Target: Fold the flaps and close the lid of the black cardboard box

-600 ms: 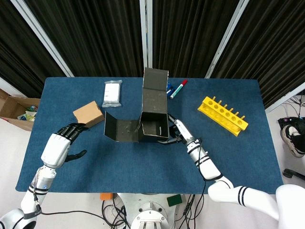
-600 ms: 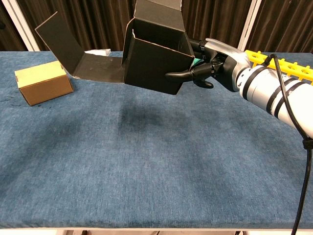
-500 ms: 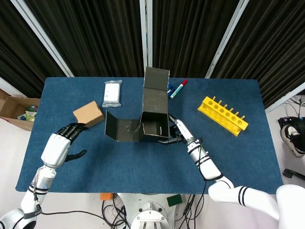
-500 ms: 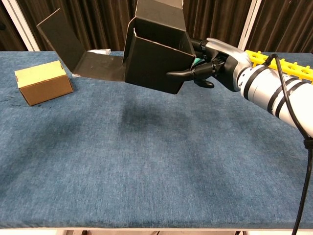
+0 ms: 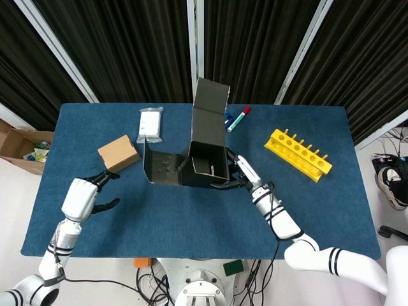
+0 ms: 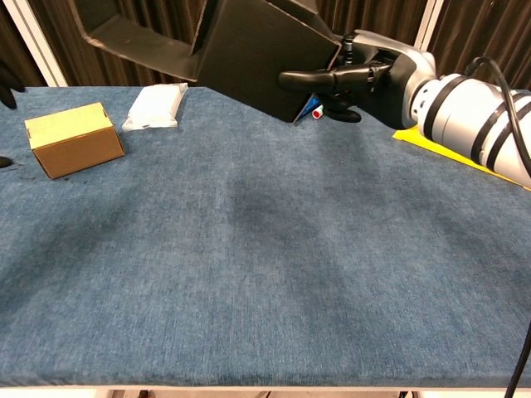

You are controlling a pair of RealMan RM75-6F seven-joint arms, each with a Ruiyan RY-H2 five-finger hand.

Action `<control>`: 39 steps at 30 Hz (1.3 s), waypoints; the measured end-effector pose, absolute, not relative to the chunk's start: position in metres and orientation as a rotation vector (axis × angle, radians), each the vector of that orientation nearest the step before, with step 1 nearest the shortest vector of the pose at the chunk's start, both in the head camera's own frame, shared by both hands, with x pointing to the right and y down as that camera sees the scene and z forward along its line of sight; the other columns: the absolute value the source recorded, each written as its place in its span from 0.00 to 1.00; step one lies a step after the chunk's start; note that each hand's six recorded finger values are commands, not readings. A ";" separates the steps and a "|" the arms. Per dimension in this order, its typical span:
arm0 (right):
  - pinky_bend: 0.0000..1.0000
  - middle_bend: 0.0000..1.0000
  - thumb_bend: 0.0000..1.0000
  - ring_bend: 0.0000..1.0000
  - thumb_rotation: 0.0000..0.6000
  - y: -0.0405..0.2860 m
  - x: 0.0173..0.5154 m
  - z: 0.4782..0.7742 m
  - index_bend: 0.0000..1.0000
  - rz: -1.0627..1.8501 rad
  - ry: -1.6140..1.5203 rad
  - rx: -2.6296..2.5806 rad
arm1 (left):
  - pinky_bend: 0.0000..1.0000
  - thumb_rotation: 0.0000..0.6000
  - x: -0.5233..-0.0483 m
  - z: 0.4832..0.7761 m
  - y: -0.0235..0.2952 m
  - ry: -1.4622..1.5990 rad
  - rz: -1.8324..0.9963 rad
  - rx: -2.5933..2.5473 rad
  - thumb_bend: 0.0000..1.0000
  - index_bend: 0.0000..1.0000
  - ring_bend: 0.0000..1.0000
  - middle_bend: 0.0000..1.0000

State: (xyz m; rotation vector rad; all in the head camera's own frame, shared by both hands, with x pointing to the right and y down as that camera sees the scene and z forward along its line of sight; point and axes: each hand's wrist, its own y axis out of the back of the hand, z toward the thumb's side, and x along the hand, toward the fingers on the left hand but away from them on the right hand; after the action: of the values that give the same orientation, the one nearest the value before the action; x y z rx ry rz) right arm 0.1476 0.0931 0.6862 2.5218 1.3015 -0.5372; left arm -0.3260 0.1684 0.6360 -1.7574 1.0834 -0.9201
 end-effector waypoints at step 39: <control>1.00 0.41 0.11 0.86 1.00 0.127 0.092 0.695 0.42 -0.634 1.072 2.662 | 1.00 1.00 -0.224 0.606 0.136 1.036 -0.379 -1.862 0.05 0.45 0.83 0.40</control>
State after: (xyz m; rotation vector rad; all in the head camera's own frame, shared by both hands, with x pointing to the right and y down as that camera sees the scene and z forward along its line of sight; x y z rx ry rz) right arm 0.0918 0.1274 0.6954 2.6620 1.0716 -0.6341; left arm -0.2236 0.1358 0.6061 -1.8623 1.0362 -0.3788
